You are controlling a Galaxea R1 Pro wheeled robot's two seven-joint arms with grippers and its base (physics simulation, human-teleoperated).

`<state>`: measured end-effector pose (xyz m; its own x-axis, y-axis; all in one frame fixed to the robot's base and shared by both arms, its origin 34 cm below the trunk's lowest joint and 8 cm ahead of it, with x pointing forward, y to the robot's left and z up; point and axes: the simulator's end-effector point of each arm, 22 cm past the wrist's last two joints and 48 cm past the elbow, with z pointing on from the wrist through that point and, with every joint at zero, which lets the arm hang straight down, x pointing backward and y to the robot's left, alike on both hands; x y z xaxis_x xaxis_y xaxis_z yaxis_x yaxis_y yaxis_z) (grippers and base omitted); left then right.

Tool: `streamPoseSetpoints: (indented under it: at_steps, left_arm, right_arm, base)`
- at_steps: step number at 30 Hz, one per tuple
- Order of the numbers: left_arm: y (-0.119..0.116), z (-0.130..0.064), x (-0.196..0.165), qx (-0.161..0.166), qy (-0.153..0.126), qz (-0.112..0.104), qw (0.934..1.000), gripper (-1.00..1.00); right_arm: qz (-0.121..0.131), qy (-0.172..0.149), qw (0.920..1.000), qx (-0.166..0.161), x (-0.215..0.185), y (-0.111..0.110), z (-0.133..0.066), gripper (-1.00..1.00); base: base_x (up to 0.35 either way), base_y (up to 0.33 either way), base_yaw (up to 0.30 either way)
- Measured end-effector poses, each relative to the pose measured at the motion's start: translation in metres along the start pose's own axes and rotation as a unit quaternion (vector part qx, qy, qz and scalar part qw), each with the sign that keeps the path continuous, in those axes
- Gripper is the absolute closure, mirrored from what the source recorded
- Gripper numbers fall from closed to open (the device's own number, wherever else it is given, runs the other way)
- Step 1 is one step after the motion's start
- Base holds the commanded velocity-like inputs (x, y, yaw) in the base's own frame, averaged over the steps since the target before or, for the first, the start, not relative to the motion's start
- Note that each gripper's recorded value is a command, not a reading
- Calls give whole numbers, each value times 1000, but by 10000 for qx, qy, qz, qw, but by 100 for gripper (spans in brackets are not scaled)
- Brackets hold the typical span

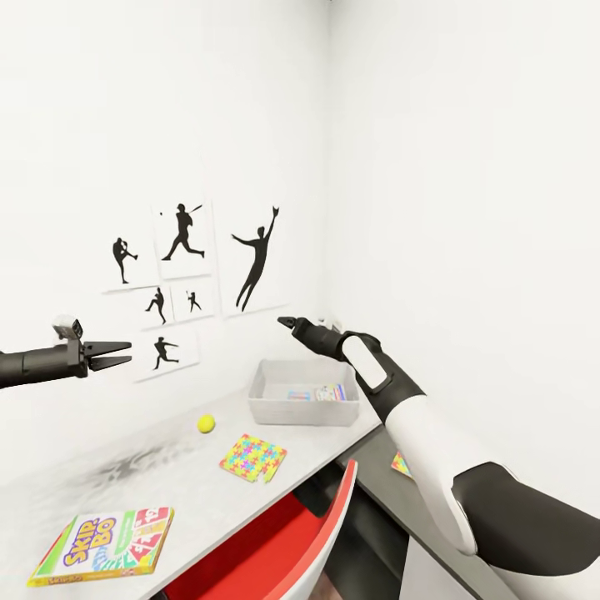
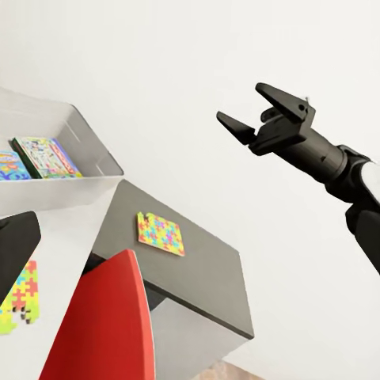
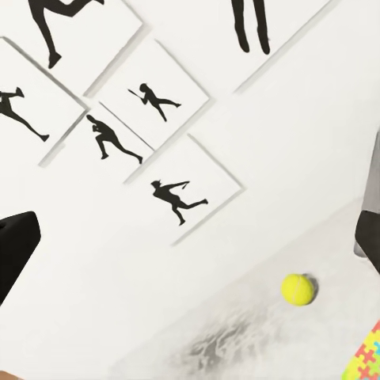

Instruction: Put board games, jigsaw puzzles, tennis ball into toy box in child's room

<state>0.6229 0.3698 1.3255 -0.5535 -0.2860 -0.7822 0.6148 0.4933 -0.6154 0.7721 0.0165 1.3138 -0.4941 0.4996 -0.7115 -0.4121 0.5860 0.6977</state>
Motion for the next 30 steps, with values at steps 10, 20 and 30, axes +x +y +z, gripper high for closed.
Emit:
streamPoseSetpoints:
  at_steps: [10, 20, 30]
  left_arm:
    - [-4, -3, -1, -12, -15, 43, 10000, -100]
    - [-4, -3, -1, -10, -12, 51, 10000, -100]
    - [-1, -1, 1, -23, 8, 30, 10000, -100]
  right_arm:
    - [222, 613, 9977, 189, 67, -33, -7, -100]
    - [325, 785, 9962, 188, 95, -44, -12, -100]
    - [379, 823, 9957, 203, 104, -49, -13, -100]
  base:
    - [0, 0, 0]
    - [0, 0, 35]
    - [0, 0, 15]
